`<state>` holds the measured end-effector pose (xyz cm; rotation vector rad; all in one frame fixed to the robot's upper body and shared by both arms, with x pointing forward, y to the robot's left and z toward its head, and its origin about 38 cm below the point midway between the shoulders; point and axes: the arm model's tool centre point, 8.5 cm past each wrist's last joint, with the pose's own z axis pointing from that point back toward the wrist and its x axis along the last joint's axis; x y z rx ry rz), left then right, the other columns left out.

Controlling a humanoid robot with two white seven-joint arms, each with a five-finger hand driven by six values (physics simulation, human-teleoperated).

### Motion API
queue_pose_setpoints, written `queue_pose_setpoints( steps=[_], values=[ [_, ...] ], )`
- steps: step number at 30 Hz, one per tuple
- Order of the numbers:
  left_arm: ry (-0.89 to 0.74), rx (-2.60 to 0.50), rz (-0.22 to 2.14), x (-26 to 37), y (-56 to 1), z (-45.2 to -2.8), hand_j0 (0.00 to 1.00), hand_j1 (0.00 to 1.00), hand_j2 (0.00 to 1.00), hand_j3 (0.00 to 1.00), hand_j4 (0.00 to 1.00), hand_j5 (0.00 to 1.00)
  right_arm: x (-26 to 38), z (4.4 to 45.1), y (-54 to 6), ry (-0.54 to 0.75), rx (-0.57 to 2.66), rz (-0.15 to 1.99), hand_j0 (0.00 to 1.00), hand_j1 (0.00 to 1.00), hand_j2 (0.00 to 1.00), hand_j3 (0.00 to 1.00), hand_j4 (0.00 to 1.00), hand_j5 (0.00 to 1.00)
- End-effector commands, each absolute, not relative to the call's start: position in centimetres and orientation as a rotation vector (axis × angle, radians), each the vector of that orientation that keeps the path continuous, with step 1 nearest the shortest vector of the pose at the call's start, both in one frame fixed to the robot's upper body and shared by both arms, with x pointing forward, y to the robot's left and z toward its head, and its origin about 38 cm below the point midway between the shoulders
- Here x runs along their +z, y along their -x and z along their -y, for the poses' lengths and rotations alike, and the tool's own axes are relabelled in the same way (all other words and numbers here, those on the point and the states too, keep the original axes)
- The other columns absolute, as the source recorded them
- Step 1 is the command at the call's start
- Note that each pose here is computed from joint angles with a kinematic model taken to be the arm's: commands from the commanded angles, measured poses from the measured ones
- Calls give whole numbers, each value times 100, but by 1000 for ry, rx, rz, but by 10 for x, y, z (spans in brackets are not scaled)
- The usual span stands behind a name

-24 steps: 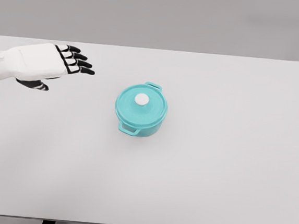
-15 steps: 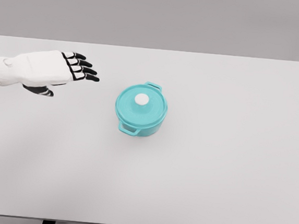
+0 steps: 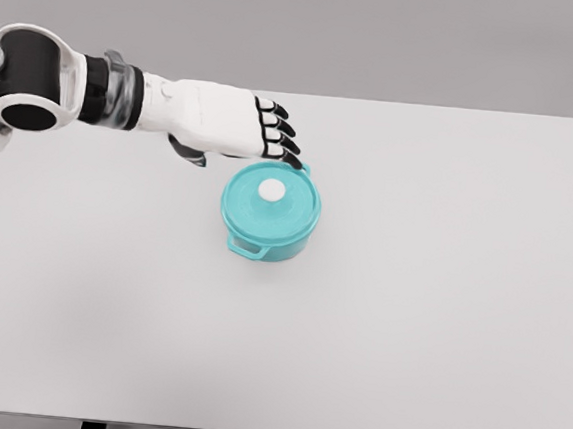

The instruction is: Open the lid of the pot with left arm

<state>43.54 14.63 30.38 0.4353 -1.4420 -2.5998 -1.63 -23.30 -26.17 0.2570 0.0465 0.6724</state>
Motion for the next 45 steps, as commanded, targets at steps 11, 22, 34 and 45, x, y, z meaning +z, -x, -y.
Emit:
queue_pose_setpoints(
  steps=[11,22,34,45],
  values=[
    [-232,-2433,1384,273,-446,-115,100,100,100,100,100,100,-262,233,16,-257,673,-45,100,100,100,100,100,100],
    [-285,-2436,1282,254,-459,-126,95,95,95,95,95,95,-262,233,16,-257,672,-47,100,100,100,100,100,100],
    [-274,-2467,1258,243,-458,-117,83,83,83,83,83,83,-262,233,16,-257,672,-47,100,100,100,100,100,100],
    [-260,-2477,1251,238,-456,-113,74,74,74,74,74,74,-262,233,16,-257,673,-45,100,100,100,100,100,100]
  ],
)
